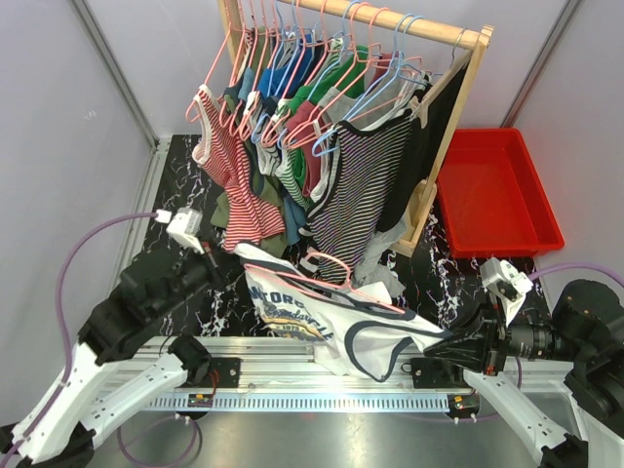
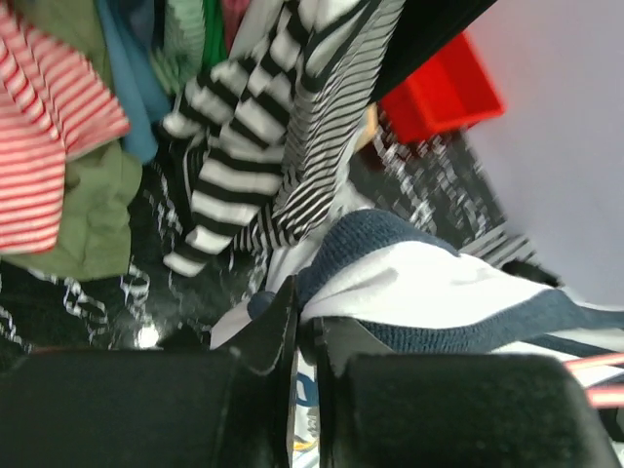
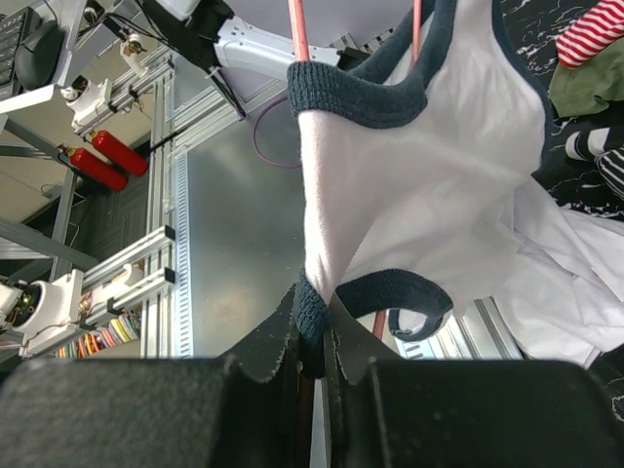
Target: Remove the tank top from the hanger
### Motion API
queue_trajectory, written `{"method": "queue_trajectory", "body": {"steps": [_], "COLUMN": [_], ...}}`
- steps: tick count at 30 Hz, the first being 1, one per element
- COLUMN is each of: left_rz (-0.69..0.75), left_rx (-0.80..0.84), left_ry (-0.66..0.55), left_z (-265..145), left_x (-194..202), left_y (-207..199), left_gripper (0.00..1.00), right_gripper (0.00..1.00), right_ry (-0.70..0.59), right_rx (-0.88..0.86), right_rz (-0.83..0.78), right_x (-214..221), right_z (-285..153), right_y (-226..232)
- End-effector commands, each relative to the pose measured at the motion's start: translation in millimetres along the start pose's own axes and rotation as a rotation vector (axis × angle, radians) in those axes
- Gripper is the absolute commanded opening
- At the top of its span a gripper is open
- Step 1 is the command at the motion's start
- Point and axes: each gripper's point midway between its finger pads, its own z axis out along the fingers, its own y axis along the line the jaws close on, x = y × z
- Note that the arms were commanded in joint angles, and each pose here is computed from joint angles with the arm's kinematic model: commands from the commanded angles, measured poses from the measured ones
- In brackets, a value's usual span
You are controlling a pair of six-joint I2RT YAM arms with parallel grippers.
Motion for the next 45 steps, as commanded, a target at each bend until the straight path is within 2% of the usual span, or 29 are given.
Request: {"method": "queue_trajectory", "body": {"steps": [1, 2, 4, 5, 6, 9, 10, 14, 20, 25, 29, 32, 35, 38, 39, 42, 45], "left_rz": [0.029, 0.046, 0.07, 0.071, 0.07, 0.063, 0.063, 0.068, 0.093, 0.13, 0.201, 0.29, 0.382, 0.442, 0.462, 0.456, 0.452], "left_rx": [-0.019, 0.005, 0.026, 0.011, 0.009, -0.018, -0.036, -0.043, 0.001, 0.086, 0.105, 0.143, 0.226, 0.414, 0.54, 0.751, 0.845], "left_ry": [-0.217, -0.202, -0.06, -0.033, 0.018, 0.027, -0.026, -0.056, -0.126, -0.28, -0.345, -0.339, -0.265, -0.218, -0.159, -0.054, -0.035], "left_z": [-17, -18, -3, 0, 2, -3, -12, -31, -57, -90, -102, -99, -87, -89, -91, -91, -89], "left_x": [-48, -51, -29, -25, -14, -4, -10, -4, -5, -25, -34, -36, -31, -25, -13, 3, 5], "left_y": [-1, -9, -14, -11, -9, 1, 6, 15, 15, 4, 2, -6, -25, -60, -79, -109, -123], "left_gripper": [0.12, 0.26, 0.64, 0.95, 0.99, 0.99, 0.99, 0.99, 0.99, 0.99, 0.99, 0.99, 0.99, 0.99, 0.99, 0.99, 0.99], "right_gripper": [0.0, 0.0, 0.0, 0.0, 0.0, 0.0, 0.0, 0.0, 0.0, 0.0, 0.0, 0.0, 0.0, 0.0, 0.0, 0.0, 0.0], "right_ry": [-0.018, -0.021, -0.028, -0.035, -0.048, -0.103, -0.125, -0.218, -0.236, -0.196, 0.044, 0.102, 0.143, 0.196, 0.215, 0.254, 0.28], "right_rx": [-0.121, -0.114, -0.095, -0.082, -0.048, 0.047, 0.082, 0.171, 0.247, 0.381, 0.181, 0.061, -0.058, -0.114, -0.127, -0.154, -0.169], "right_rz": [-0.082, -0.085, -0.089, -0.092, -0.099, -0.106, -0.106, -0.098, -0.061, 0.029, 0.161, 0.221, 0.226, 0.246, 0.266, 0.317, 0.335], "right_x": [-4, -5, -9, -12, -16, -30, -34, -56, -66, -62, -22, -9, -6, -1, 0, 5, 9], "right_z": [-8, -8, -7, -7, -7, -7, -7, -8, -6, -4, 25, 40, 43, 46, 49, 59, 65], "right_y": [28, 27, 24, 23, 18, 4, -1, -16, -34, -65, -61, -60, -43, -36, -37, -42, -46]}}
